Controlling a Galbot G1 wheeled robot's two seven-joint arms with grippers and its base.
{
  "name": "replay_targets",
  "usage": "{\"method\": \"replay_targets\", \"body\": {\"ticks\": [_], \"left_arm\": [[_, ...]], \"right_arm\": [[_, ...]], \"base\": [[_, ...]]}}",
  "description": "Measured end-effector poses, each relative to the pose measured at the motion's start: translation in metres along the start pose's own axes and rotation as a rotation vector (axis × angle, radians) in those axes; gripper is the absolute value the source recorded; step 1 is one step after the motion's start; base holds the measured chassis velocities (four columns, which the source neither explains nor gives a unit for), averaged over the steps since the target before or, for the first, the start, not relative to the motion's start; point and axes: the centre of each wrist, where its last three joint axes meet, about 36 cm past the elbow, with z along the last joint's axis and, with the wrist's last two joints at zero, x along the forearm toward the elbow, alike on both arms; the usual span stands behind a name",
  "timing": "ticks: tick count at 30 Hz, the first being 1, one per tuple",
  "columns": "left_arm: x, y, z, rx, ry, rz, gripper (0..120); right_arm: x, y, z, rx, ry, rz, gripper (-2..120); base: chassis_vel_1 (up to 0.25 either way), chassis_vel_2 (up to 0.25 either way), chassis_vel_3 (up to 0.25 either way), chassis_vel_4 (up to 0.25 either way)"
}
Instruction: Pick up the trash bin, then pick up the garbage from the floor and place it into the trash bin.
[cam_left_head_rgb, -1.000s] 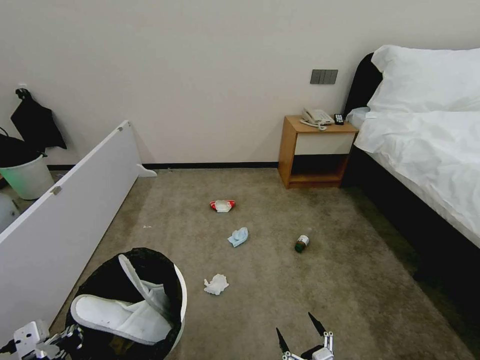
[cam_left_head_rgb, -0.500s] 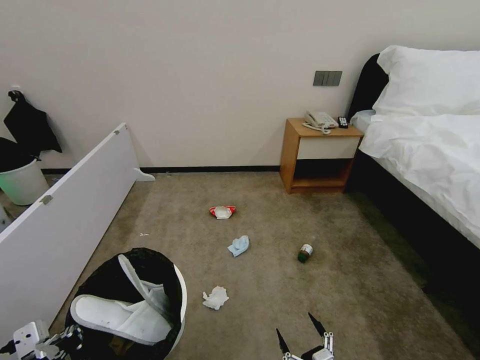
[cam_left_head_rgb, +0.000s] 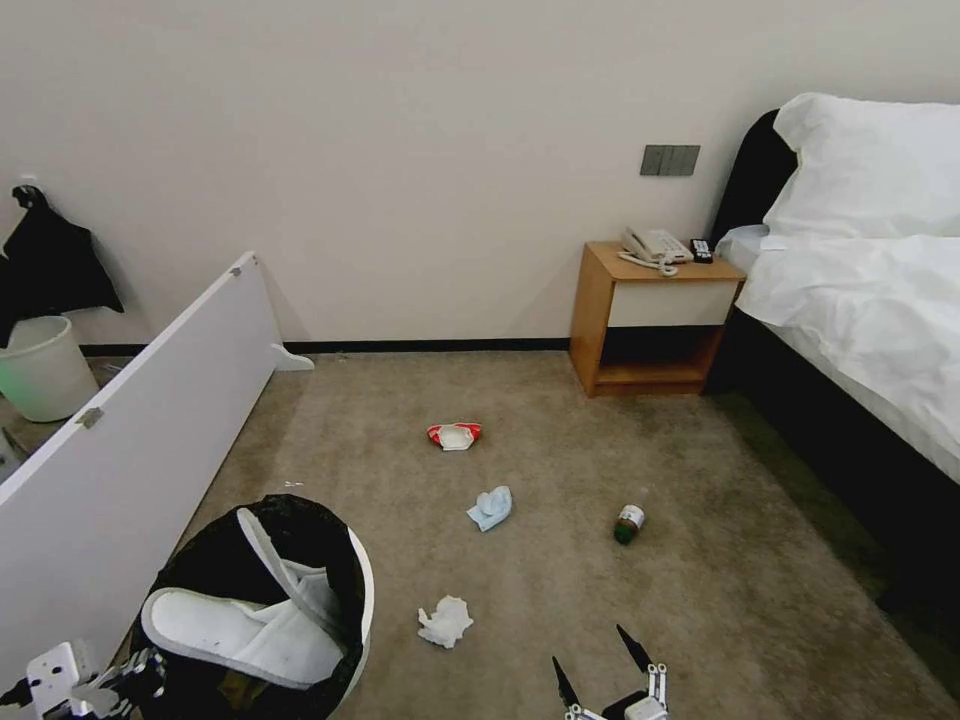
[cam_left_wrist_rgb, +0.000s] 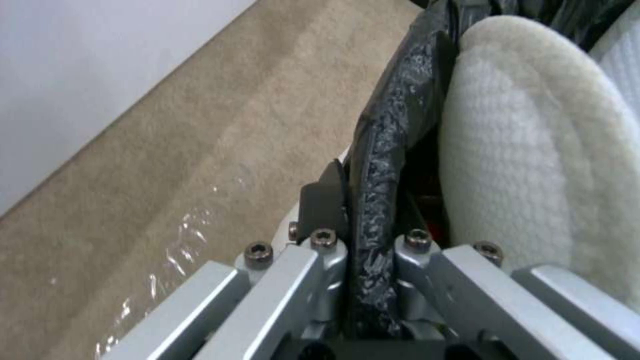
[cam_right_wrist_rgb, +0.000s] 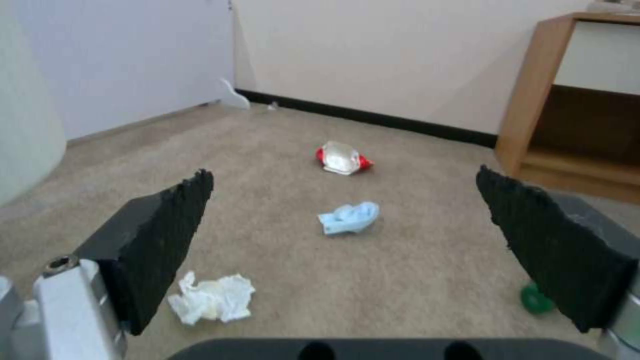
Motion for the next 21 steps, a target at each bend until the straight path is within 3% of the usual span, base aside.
{"method": "replay_targets", "body": {"ticks": [21], "left_arm": [[0.0, -0.0001, -0.0013, -0.002, -0.003, 0.001, 2]], "right_arm": [[0.0008, -0.0005, 0.0, 0.009, -0.004, -0.008, 100]], "base": [[0.039, 0.182, -0.038, -0.179]]}}
